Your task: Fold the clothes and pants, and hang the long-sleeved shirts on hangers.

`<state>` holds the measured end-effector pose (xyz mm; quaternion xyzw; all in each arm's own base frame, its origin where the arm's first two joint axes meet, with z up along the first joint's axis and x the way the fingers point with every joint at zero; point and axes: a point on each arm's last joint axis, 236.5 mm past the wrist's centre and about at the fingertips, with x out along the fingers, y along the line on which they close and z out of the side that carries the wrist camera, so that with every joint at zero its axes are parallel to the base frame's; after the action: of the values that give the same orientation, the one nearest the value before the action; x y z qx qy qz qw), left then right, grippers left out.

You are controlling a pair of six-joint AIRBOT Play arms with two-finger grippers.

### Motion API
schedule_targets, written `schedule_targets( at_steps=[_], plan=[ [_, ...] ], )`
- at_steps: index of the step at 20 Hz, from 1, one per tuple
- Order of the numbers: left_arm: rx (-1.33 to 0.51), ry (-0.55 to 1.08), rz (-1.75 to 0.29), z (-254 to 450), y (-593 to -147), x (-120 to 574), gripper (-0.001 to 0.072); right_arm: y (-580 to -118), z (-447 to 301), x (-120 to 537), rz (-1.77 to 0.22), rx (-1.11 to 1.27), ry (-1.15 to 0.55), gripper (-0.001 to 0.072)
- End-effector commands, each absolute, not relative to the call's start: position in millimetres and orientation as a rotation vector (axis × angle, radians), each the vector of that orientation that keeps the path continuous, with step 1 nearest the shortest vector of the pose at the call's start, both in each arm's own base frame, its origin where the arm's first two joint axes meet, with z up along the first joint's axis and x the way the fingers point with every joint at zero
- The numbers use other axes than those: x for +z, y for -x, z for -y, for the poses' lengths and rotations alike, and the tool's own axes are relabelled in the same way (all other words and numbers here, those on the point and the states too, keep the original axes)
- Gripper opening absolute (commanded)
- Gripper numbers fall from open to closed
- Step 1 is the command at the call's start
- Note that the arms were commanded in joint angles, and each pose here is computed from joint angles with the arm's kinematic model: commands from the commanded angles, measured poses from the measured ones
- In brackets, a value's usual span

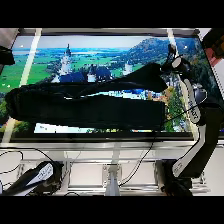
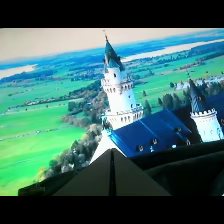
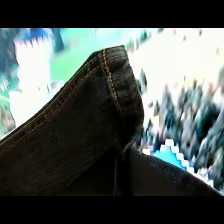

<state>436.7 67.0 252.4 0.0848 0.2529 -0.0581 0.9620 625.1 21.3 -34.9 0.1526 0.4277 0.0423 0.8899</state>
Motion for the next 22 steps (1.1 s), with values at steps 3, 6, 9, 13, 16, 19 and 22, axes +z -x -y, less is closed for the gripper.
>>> schedule_targets(
  at_steps=[3, 6, 9, 13, 16, 19, 22],
  plan=[
    [-0.114, -0.179, -0.495, -65.6, -432.4, 260.4, 0.0038, -659.1, -11.5, 93.5, -0.589, 0.128, -0.137, 0.0026],
    [-0.109, -0.192, -0.466, -62.8, -424.5, 273.7, 0.0038, -647.9, -14.3, 129.4, -0.557, 0.157, -0.073, 0.0025],
    [-0.094, -0.216, -0.432, -61.1, -413.2, 290.3, 0.0037, -623.5, -18.9, 110.3, -0.687, 0.206, -0.005, 0.0025],
    [-0.054, -0.272, -0.395, -64.1, -395.8, 310.8, 0.0038, -597.4, -23.5, 97.4, -0.754, 0.261, 0.025, 0.0026],
    [-0.033, -0.298, -0.379, -65.7, -386.8, 320.0, 0.0037, -569.1, -25.5, 82.1, -0.783, 0.267, 0.029, 0.0026],
    [-0.033, -0.298, -0.375, -65.1, -385.5, 321.6, 0.0038, -528.6, -23.3, 69.6, -0.753, 0.22, -0.016, 0.0026],
    [-0.033, -0.298, -0.375, -65.0, -385.6, 321.6, 0.0038, -475.8, -16.9, 59.3, -0.708, 0.161, -0.033, 0.0025]
  ],
)
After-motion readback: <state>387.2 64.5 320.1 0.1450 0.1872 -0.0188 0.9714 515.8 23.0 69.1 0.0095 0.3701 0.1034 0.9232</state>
